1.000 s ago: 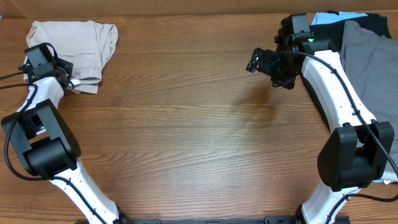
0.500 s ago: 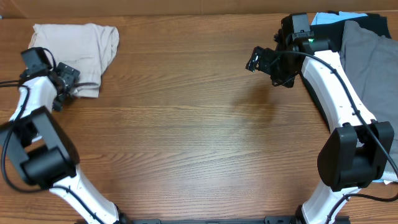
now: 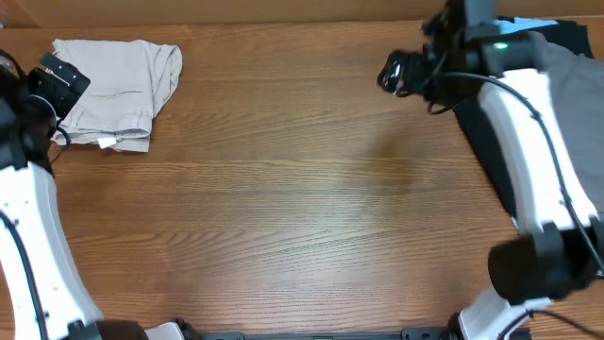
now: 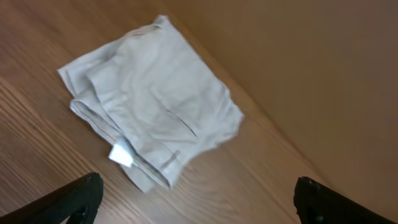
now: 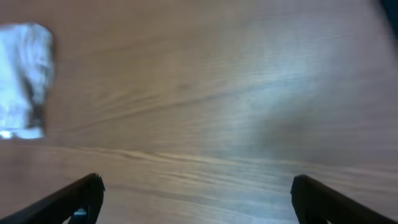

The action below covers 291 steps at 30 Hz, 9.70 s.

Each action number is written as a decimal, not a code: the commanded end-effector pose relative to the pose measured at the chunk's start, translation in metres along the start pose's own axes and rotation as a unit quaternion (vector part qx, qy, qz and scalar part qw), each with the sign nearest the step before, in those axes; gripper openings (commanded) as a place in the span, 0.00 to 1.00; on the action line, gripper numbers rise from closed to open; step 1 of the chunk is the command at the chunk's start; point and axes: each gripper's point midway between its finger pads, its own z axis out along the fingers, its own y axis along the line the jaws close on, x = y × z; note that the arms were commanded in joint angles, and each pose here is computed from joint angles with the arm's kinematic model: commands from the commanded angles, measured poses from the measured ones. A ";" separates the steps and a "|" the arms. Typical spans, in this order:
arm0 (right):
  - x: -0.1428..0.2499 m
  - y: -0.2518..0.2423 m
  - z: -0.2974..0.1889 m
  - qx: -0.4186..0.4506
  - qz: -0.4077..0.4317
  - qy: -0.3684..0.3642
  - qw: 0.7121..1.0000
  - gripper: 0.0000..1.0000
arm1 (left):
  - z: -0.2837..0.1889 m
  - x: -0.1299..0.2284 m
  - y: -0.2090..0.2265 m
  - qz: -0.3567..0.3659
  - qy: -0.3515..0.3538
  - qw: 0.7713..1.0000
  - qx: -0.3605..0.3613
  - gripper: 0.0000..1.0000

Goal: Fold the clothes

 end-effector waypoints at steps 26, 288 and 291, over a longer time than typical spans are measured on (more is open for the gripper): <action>0.064 0.046 -0.266 -0.010 -0.087 -0.253 0.964 1.00 | -0.007 0.011 -0.009 0.015 0.022 0.999 0.021 1.00; 0.189 -0.095 -0.034 -0.005 -0.100 -0.503 0.859 1.00 | -0.057 0.242 0.047 0.288 -0.229 0.906 0.207 1.00; 0.189 -0.095 -0.034 -0.005 -0.100 -0.502 0.859 1.00 | -0.057 0.243 0.047 0.288 -0.229 0.906 0.207 1.00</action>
